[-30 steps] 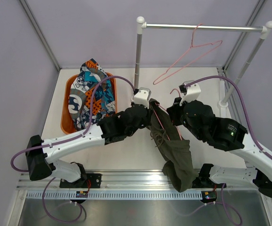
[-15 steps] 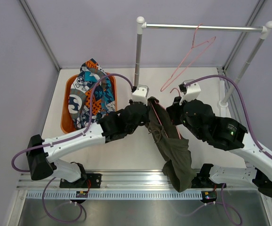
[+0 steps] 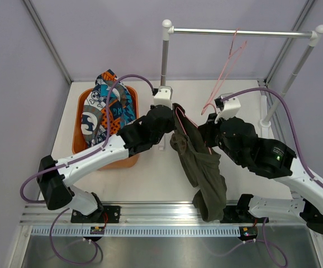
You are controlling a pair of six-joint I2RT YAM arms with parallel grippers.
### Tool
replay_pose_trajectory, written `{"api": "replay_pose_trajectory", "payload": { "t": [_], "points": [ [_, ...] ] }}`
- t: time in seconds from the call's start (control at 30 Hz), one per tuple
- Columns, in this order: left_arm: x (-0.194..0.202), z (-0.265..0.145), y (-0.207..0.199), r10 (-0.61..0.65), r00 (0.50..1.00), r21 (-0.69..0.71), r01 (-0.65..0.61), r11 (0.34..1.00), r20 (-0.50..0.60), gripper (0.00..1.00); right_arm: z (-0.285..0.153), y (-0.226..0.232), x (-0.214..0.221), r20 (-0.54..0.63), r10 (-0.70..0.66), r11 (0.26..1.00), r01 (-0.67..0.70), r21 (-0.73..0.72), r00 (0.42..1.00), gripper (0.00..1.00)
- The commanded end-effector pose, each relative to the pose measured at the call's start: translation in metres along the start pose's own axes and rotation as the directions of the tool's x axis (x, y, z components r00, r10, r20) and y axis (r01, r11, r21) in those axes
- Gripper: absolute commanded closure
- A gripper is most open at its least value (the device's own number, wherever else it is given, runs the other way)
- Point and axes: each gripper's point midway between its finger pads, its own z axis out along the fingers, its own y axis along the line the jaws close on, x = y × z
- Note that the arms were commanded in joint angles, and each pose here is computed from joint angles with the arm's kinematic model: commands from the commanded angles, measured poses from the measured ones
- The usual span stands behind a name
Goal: Remove the shorts from the hanger
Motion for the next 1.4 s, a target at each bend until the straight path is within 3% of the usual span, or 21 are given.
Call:
{"api": "replay_pose_trajectory", "payload": {
  "t": [0.0, 0.37, 0.97, 1.37],
  "points": [
    [-0.041, 0.011, 0.01, -0.037, 0.994, -0.05, 0.043, 0.998, 0.101, 1.0, -0.015, 0.0, -0.017, 0.04, 0.03, 0.999, -0.029, -0.026, 0.999, 1.0],
    [-0.041, 0.042, 0.03, -0.048, 0.997, -0.076, 0.053, 0.996, 0.064, 1.0, -0.024, -0.007, -0.021, 0.053, 0.032, 0.999, -0.031, -0.024, 0.998, 1.0],
    [-0.005, 0.063, 0.015, -0.014, 0.999, 0.003, 0.014, 1.0, -0.03, 1.0, -0.031, -0.011, -0.027, 0.073, 0.027, 0.999, -0.025, -0.021, 0.997, 1.0],
    [0.008, -0.036, -0.063, 0.095, 0.995, 0.282, -0.085, 0.956, -0.021, 1.0, -0.018, -0.013, -0.046, 0.142, -0.013, 0.999, 0.006, 0.045, 0.99, 1.0]
  ]
}}
